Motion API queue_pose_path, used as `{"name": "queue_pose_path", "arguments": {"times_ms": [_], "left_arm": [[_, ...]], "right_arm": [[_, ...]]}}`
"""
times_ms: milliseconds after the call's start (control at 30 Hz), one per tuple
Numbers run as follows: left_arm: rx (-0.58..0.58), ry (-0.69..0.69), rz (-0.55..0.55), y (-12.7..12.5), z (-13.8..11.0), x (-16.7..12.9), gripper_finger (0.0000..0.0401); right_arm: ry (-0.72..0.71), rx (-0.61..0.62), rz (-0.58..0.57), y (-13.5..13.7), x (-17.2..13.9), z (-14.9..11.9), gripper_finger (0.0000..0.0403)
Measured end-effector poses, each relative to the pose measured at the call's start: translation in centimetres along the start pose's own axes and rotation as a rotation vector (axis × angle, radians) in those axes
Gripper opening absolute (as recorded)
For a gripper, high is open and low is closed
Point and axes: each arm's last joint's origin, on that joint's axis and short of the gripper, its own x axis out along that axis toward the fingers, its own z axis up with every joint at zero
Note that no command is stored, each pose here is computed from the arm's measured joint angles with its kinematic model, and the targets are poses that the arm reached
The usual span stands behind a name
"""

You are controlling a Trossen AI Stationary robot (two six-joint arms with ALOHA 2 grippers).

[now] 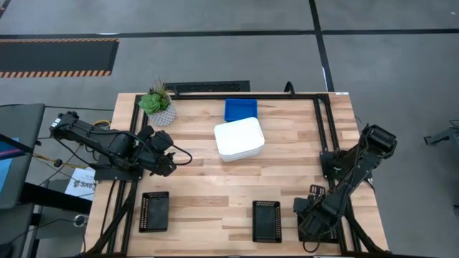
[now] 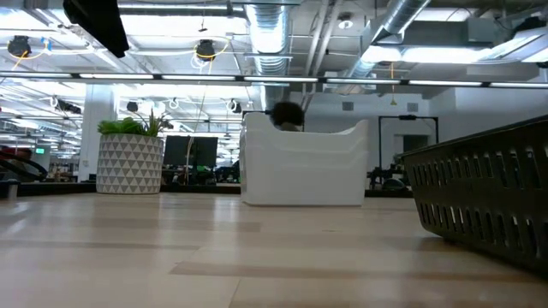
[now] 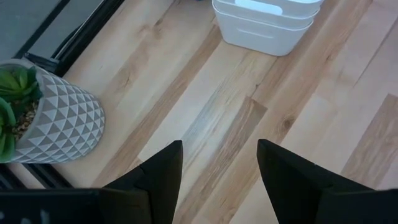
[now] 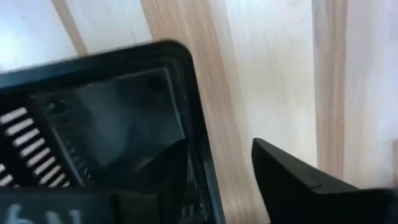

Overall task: Stack baskets by color
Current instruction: Stack the right black bin on the right black bin

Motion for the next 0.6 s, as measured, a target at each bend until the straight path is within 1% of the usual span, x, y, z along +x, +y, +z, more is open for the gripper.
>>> {"name": "queue_pose_path", "arguments": {"times_ms": [100,300,333,467,533,600], "left_arm": [[0.0,0.0,0.0,0.0,0.0,0.0,0.0197],[0.0,-0.011,0.009,0.0,0.0,0.0,0.0197],[0.0,-0.014,0.011,0.0,0.0,0.0,0.0197],[0.001,-0.017,0.013,0.0,0.1,0.0,0.0197],[0.001,-0.015,0.012,0.0,0.0,0.0,0.0197],[0.0,-0.009,0.008,0.0,0.0,0.0,0.0197]], "right_arm": [[0.0,-0.014,0.0,0.0,0.0,0.0,0.0146],[0.006,-0.005,-0.004,-0.2,0.0,0.3,0.0023],[0.006,0.0,-0.003,-0.3,0.0,0.4,0.0015],[0.005,0.007,-0.022,-0.6,-0.5,1.2,0.0015],[-0.008,-0.004,-0.044,-1.0,-1.2,1.7,0.0009],[-0.012,0.017,-0.063,-1.7,-2.2,2.1,0.0009]]}}
